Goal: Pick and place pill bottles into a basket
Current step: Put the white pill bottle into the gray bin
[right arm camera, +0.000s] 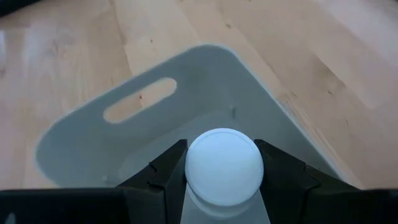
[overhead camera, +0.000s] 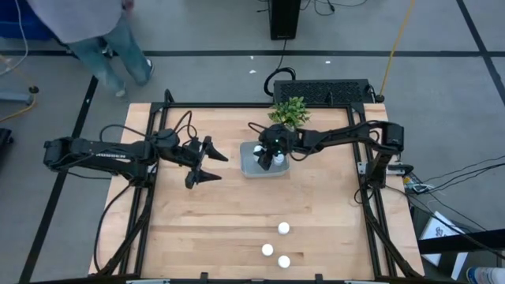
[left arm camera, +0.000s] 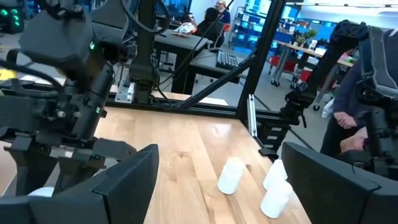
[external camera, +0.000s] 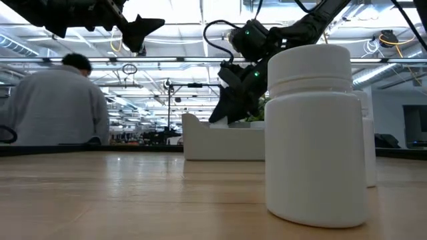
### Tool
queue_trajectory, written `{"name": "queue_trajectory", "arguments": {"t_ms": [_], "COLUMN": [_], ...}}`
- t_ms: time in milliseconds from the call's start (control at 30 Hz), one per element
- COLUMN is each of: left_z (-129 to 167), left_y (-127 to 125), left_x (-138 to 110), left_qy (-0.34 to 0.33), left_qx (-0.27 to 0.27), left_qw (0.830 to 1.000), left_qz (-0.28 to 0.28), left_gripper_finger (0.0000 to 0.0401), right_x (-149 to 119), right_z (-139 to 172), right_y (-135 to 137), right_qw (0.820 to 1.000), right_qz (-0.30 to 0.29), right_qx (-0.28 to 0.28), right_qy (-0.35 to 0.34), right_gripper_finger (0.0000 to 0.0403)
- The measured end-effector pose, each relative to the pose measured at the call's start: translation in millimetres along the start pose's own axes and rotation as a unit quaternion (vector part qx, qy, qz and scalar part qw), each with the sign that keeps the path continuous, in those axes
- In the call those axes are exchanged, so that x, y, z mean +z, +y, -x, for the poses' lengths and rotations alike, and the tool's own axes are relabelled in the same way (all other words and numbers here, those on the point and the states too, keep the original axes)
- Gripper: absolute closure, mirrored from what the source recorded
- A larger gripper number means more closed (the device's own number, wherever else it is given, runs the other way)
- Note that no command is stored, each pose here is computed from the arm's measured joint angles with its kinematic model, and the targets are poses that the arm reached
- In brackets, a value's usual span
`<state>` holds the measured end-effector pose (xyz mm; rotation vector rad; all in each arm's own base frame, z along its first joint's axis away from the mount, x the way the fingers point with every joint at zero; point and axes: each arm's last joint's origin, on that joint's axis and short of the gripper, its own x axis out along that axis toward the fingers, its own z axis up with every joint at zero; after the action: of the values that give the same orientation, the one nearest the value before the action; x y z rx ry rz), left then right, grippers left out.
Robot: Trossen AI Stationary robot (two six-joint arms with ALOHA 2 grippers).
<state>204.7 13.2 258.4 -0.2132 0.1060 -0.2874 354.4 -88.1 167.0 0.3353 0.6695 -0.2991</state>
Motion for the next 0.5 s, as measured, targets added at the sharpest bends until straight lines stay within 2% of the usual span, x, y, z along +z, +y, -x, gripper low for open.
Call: {"name": "queue_trajectory", "arguments": {"t_ms": [133,500], "left_z": [0.0,0.0], "left_y": [0.1,0.5], "left_x": [-0.7,-2.5], "left_qy": [0.003,0.012], "left_qx": [0.001,0.003], "left_qw": [1.000,1.000], "left_qz": [0.001,0.003], "left_gripper_finger": [0.0054,0.0054], "right_x": [-5.2,-3.4], "right_z": [-5.7,-6.9], "right_y": [-2.6,-3.4], "right_qw": [1.000,1.000], "right_qz": [0.000,0.011], "right_qx": [-0.006,-0.016], "right_qy": [0.014,0.001], "right_gripper_finger": [0.0250,0.0246]}}
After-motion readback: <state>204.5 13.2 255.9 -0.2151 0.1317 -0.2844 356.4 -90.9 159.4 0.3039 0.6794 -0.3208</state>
